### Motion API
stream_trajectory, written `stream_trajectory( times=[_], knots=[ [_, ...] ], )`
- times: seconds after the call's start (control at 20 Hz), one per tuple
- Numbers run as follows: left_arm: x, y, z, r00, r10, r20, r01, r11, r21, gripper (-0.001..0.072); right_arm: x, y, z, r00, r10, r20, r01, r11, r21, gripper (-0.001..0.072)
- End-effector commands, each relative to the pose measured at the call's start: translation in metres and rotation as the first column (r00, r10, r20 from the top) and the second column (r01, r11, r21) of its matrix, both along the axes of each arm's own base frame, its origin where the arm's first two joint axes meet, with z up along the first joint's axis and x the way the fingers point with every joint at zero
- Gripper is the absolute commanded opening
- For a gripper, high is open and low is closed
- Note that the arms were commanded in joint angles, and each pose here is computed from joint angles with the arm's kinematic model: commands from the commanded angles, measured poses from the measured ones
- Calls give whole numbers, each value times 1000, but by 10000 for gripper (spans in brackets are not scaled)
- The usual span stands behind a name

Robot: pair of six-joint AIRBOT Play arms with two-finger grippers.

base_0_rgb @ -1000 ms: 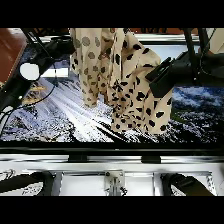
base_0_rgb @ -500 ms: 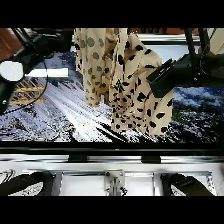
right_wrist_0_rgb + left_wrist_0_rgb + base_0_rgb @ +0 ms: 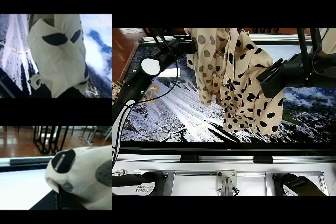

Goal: Fold the shirts.

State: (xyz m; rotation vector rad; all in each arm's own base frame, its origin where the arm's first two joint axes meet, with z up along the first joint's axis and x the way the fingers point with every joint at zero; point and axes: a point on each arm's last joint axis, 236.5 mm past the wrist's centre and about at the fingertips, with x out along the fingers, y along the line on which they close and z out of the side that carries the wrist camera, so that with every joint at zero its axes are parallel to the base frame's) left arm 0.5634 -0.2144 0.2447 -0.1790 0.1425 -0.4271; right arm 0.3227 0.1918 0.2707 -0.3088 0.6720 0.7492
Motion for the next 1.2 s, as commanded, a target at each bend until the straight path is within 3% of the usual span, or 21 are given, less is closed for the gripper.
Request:
stream_trajectory(
  times=[0.0, 0.3, 0.55, 0.75, 0.95, 1.15],
  knots=[
    [1, -6, 0, 1000, -16, -9, 16, 1000, -12, 45, 0, 0, -1, 1000, -3, -3, 3, 1000, -1, 43],
    [-36, 16, 27, 992, -105, -71, 107, 994, 21, 42, 6, -22, -11, 997, -79, -17, 78, 994, -76, 43],
    [-83, 20, 100, 990, -127, 55, 127, 992, 8, 41, 7, -22, -14, 995, -89, -35, 86, 994, -72, 43],
    [-134, -12, 145, 966, -214, 143, 218, 976, -9, 42, 11, -19, -21, 994, -93, -56, 89, 993, -72, 43],
    [-215, -86, 185, 887, -406, 219, 432, 898, -85, 41, 23, -9, -22, 993, -104, -62, 103, 994, -21, 43],
    [-308, -143, 176, 735, -643, 213, 639, 763, 100, 40, 45, -19, -9, 981, -195, 8, 195, 981, 10, 43]
  ],
)
